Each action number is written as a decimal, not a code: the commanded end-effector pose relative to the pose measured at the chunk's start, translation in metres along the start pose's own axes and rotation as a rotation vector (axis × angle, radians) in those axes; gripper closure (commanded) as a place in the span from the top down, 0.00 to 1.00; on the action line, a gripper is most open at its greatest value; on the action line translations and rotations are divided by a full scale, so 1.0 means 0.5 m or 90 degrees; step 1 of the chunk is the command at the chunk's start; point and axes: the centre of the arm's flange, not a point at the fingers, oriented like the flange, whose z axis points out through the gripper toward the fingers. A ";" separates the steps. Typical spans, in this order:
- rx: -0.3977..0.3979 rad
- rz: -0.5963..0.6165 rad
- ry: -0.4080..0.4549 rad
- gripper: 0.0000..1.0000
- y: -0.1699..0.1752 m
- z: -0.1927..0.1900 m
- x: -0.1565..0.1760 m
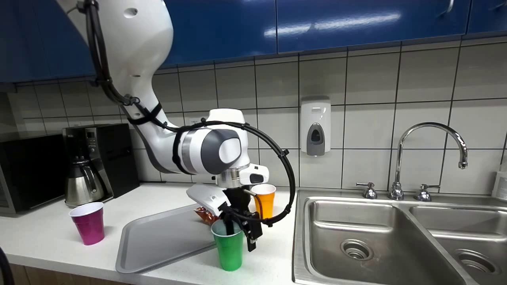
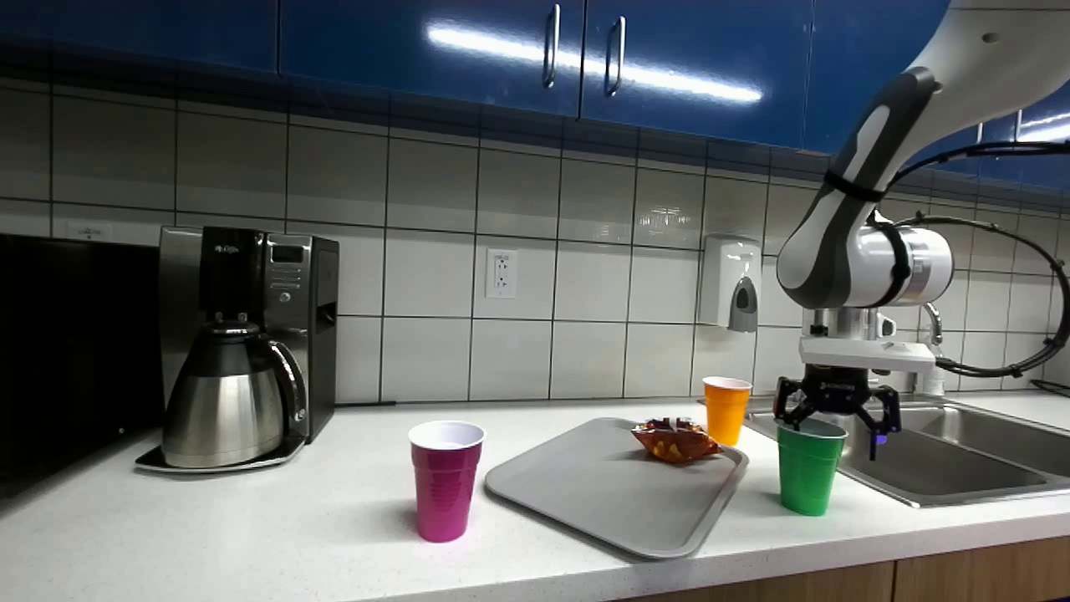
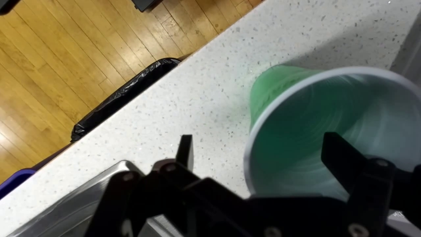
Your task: Remove the yellow and green cups from the tray
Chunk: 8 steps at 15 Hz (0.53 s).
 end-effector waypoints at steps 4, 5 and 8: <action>0.005 -0.021 0.046 1.00 0.007 -0.092 -0.021; 0.008 -0.024 0.053 1.00 0.005 -0.106 -0.024; 0.012 -0.031 0.075 1.00 -0.002 -0.138 -0.034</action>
